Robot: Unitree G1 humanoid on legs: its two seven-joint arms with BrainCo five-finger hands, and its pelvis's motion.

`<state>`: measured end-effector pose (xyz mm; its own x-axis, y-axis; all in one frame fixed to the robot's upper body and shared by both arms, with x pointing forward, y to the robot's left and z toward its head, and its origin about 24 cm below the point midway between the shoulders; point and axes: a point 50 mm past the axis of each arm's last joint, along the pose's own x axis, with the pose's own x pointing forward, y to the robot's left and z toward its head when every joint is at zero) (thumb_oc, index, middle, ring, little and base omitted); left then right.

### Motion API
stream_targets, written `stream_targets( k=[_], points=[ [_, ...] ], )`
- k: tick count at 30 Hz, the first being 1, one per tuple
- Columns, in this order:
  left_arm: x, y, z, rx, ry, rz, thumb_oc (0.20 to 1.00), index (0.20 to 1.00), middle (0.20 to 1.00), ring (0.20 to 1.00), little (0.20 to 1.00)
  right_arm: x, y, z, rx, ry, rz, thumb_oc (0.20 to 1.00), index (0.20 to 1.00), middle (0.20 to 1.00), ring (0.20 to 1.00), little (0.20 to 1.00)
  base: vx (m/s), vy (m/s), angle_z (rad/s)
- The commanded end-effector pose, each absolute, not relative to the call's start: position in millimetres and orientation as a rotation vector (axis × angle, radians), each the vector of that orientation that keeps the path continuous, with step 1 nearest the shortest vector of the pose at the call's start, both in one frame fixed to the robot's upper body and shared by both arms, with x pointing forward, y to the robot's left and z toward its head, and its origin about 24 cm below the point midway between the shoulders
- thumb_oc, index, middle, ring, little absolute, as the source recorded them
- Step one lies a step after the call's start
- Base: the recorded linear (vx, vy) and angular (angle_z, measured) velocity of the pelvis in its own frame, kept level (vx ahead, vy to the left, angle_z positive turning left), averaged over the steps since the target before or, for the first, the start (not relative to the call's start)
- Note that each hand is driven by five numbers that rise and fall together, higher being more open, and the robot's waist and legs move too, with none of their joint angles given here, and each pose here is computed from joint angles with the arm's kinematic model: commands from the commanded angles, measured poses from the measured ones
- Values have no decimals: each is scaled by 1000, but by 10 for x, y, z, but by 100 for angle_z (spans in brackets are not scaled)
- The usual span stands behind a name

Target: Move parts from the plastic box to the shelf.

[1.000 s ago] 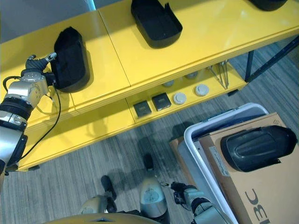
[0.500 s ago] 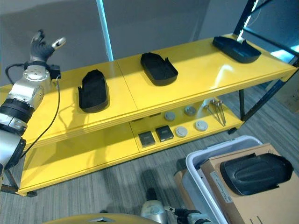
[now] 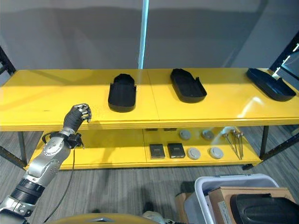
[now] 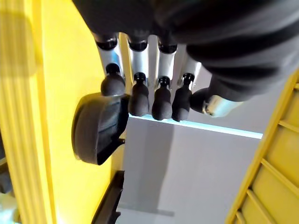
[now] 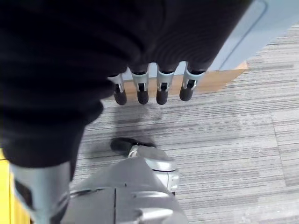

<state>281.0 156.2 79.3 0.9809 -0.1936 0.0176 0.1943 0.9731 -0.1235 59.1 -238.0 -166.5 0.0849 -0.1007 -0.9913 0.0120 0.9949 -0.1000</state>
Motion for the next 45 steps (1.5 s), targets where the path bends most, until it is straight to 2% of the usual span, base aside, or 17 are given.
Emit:
stream_targets(
  k=[1, 6, 10, 18, 28, 37, 45],
  points=[
    [3047, 1310, 1352, -94, -225, -299, 200, 200, 200, 200, 200, 868, -2149, -1665, 5, 1402, -20, 1000, 1000, 1000, 1000, 1000, -63, -7, -3],
    [3122, 1153, 1407, -129, -250, -340, 200, 200, 200, 200, 200, 1162, -2122, -1592, 7, 1306, 3, 1000, 1000, 1000, 1000, 1000, -146, 13, -3],
    [3252, 1121, 1553, -128, -309, -296, 200, 200, 200, 200, 200, 1311, -2194, -1532, -23, 1283, -17, 1000, 1000, 1000, 1000, 1000, -134, 24, -22],
    [3437, 1170, 1834, -142, -391, -193, 200, 200, 200, 200, 200, 1303, -2336, -1501, -43, 1274, -28, 1000, 1000, 1000, 1000, 1000, 8, -6, -16],
    [3528, 1349, 2073, -216, -492, -39, 200, 200, 200, 200, 200, 1375, -2302, -1476, -33, 1233, -7, 1000, 1000, 1000, 1000, 1000, 40, -24, -6],
    [3528, 1615, 2003, -240, -477, 90, 200, 200, 200, 200, 200, 1396, -2341, -1459, -49, 1228, -9, 1000, 1000, 1000, 1000, 1000, 24, 5, 1],
    [3610, 1693, 2035, -194, -475, 78, 200, 200, 200, 200, 200, 1435, -2371, -1437, -62, 1217, -6, 1000, 1000, 1000, 1000, 1000, 0, 0, 0]
  ],
)
